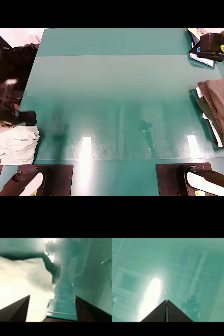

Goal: Fold the shirts.

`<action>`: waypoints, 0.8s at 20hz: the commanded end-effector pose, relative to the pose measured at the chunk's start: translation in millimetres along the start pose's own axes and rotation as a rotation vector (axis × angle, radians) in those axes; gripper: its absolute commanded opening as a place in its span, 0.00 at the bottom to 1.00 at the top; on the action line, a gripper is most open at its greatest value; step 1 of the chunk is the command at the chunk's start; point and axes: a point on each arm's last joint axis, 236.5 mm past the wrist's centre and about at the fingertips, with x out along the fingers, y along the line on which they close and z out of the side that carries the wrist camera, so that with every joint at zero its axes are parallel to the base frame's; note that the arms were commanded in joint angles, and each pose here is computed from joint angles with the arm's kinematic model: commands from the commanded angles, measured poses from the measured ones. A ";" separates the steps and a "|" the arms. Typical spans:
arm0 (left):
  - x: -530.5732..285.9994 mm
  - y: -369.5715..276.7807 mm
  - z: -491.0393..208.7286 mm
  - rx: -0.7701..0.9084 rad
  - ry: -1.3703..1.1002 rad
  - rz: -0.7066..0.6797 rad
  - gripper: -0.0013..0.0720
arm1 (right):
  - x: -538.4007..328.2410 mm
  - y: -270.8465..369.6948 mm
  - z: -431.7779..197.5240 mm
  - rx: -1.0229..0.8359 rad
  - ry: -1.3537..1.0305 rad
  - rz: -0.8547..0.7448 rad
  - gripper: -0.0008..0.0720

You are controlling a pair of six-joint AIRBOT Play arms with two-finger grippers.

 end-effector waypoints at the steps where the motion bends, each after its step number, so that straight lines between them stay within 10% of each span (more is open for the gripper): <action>1: 49.3 16.3 -32.3 -0.012 0.072 0.092 0.90 | 0.2 0.0 1.6 -0.007 -0.006 0.000 0.04; 6: 71.3 16.3 -51.7 -0.018 0.116 0.103 0.83 | 0.2 0.3 1.2 -0.007 -0.004 0.001 0.04; 8: 67.5 16.4 -46.2 -0.025 0.100 0.102 0.09 | 0.2 0.4 0.9 -0.007 -0.003 0.001 0.03; 13: -12.8 13.5 22.2 -0.083 -0.105 0.048 0.05 | 0.2 0.1 4.5 -0.007 -0.019 0.000 0.03; 16: -133.1 -44.0 74.7 0.057 -0.373 -0.233 0.05 | 0.2 0.2 4.5 -0.007 -0.019 0.000 0.03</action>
